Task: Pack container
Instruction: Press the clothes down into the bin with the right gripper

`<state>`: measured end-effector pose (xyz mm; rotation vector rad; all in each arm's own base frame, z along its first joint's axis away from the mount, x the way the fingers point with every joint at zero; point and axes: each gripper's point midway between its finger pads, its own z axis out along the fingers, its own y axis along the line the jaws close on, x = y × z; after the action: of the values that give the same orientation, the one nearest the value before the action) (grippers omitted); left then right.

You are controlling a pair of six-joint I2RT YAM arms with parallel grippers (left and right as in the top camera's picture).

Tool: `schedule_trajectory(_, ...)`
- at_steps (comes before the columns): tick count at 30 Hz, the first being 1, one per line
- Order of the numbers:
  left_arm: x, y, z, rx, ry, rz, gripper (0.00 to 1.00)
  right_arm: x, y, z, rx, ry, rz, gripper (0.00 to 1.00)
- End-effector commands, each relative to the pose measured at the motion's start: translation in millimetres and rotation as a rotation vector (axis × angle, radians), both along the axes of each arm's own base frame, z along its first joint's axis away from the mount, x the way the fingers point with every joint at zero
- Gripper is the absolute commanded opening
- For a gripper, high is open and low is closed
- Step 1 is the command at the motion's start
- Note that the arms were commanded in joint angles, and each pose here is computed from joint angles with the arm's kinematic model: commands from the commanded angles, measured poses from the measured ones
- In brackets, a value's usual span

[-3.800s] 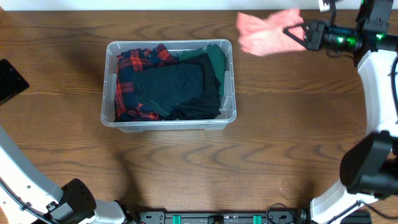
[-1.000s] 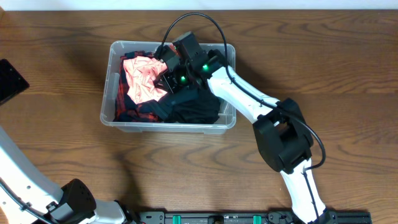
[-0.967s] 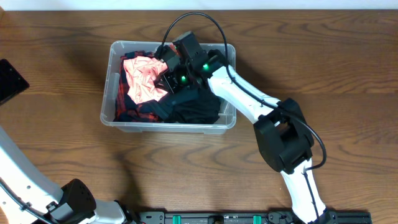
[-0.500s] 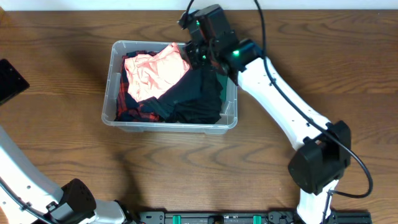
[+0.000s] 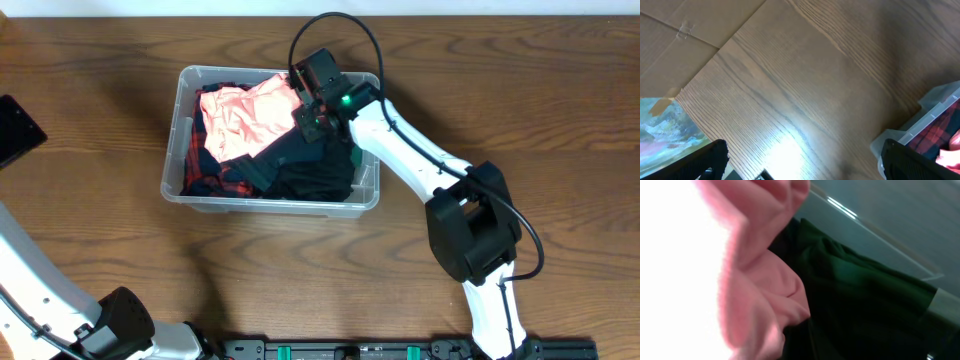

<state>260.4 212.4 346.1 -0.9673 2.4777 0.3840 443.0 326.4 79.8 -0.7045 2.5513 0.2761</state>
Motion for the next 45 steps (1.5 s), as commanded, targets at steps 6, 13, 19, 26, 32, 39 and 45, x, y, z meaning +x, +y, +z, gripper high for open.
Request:
schedule_trajectory(6, -2, 2, 2, 0.005, -0.006, 0.020, 0.98, 14, 32, 157, 0.156, -0.285, 0.072, 0.09)
schedule_trajectory(13, -2, 2, 2, 0.005, -0.006, 0.020, 0.98, 16, 54, 211, 0.272, -0.409, 0.083, 0.06)
schedule_trajectory(19, -2, 2, 2, 0.005, -0.006, 0.020, 0.98, -2, 59, 48, 0.057, -0.085, 0.082, 0.02)
schedule_trajectory(26, -2, 2, 2, 0.005, -0.006, 0.020, 0.98, -56, 60, -73, -0.045, 0.257, 0.143, 0.01)
schedule_trajectory(32, -2, 2, 2, 0.005, -0.006, 0.020, 0.98, -20, 88, 60, 0.105, -0.038, 0.215, 0.01)
schedule_trajectory(39, -2, 2, 2, 0.005, -0.006, 0.020, 0.98, 0, 84, 286, 0.348, -0.556, 0.175, 0.03)
schedule_trajectory(45, -2, 2, 2, 0.005, -0.006, 0.020, 0.98, -9, 85, 279, 0.339, -0.521, 0.197, 0.02)
